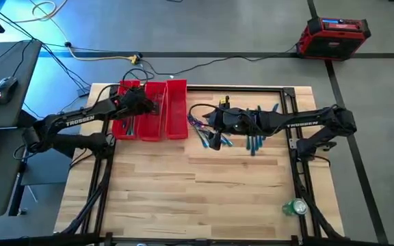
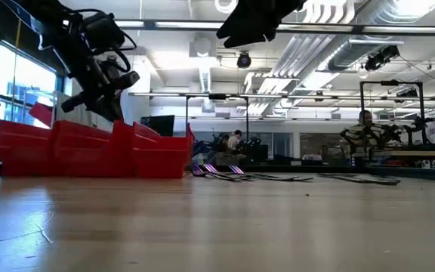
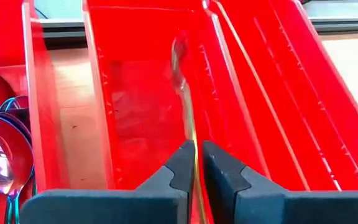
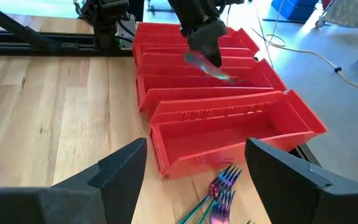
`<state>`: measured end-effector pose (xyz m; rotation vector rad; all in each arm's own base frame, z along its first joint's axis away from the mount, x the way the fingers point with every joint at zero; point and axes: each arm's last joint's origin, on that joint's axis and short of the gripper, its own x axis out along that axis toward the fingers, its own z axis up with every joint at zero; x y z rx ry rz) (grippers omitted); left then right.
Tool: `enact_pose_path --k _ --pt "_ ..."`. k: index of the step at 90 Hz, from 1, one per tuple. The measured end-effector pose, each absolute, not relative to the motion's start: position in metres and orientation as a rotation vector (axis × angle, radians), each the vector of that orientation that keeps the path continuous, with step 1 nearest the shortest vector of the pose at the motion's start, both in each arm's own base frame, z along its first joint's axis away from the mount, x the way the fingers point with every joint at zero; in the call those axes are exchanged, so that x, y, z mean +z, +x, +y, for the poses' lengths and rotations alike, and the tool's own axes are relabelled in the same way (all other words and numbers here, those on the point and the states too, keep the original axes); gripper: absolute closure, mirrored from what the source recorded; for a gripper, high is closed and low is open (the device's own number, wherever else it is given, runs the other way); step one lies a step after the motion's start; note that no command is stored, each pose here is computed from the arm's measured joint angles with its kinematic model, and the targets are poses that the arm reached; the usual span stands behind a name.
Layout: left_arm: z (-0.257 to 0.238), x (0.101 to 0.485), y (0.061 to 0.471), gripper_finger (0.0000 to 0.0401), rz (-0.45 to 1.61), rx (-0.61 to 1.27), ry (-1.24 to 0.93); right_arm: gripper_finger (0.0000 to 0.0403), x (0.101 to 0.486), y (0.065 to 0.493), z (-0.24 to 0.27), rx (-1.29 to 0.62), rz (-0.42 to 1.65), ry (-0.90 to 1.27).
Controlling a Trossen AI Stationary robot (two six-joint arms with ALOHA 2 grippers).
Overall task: Sort silverware
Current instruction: Put the blue fork into the middle red bin
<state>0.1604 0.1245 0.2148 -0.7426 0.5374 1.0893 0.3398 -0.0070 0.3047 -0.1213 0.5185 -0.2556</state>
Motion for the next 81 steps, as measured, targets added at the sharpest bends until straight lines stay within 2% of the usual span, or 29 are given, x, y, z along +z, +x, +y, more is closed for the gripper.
enact_pose_path --k 23,44,64,71,81 --pt "0.124 0.216 0.16 0.0324 0.545 1.087 -0.707 0.0142 0.303 0.339 -0.007 -0.256 0.542 -0.118" --pt "0.11 0.246 0.143 0.0311 0.419 0.991 -0.615 0.0142 0.284 0.333 -0.013 -0.174 0.714 0.046" --pt "0.079 0.278 0.123 0.0311 0.25 0.687 -0.609 0.0144 0.224 0.354 -0.034 -0.203 0.946 0.001" --pt "0.069 0.284 0.119 0.0311 0.22 0.63 -0.591 0.0149 0.198 0.36 -0.052 -0.199 1.03 0.009" --pt "0.059 0.282 0.118 0.0311 0.232 0.596 -0.569 0.0161 0.174 0.358 -0.085 -0.321 1.106 0.108"
